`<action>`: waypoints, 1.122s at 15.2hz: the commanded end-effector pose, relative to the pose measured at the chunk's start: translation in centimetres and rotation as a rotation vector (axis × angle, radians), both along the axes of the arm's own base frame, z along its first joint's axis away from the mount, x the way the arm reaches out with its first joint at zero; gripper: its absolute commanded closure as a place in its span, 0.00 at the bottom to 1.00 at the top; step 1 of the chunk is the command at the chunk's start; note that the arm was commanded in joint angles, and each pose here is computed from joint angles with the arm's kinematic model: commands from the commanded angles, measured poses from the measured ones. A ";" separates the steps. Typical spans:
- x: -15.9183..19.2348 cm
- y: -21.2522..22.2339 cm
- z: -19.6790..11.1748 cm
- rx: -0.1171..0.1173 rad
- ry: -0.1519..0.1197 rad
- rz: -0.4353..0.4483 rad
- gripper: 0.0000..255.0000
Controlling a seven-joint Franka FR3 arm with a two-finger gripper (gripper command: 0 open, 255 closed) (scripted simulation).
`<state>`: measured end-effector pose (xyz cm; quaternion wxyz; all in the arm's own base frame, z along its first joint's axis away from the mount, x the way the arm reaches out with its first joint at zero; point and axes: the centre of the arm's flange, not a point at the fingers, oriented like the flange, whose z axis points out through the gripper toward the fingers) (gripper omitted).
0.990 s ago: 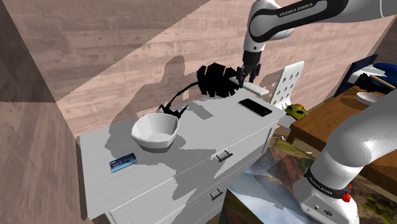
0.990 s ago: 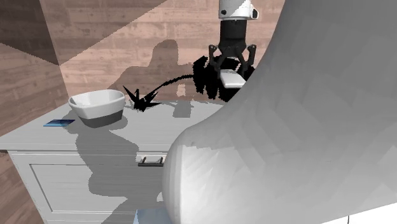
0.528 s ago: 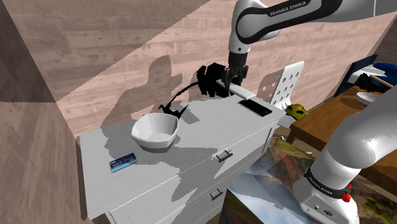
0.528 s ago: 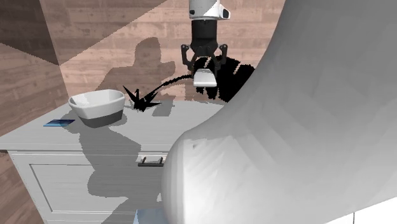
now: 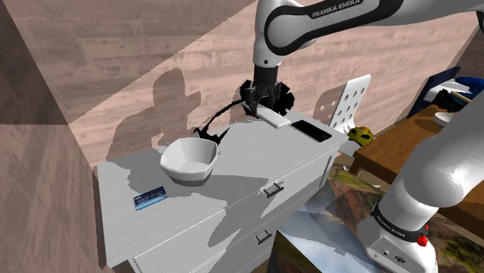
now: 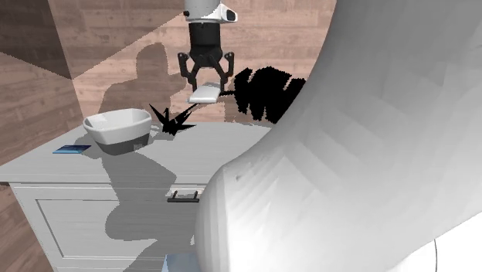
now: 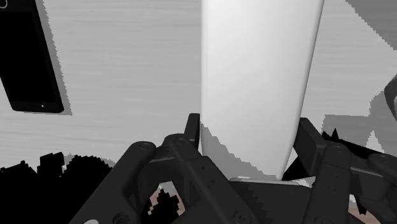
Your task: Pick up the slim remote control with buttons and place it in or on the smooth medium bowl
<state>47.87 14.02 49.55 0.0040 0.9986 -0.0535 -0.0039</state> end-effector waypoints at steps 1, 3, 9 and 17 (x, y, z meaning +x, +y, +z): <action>0.5 2.6 -0.2 0.000 0.000 -0.002 1.00; 0.9 5.2 -0.2 0.000 0.000 -0.002 1.00; 2.2 13.0 -0.1 0.000 0.000 -0.002 1.00; 4.0 23.4 -0.1 0.000 0.000 -0.002 1.00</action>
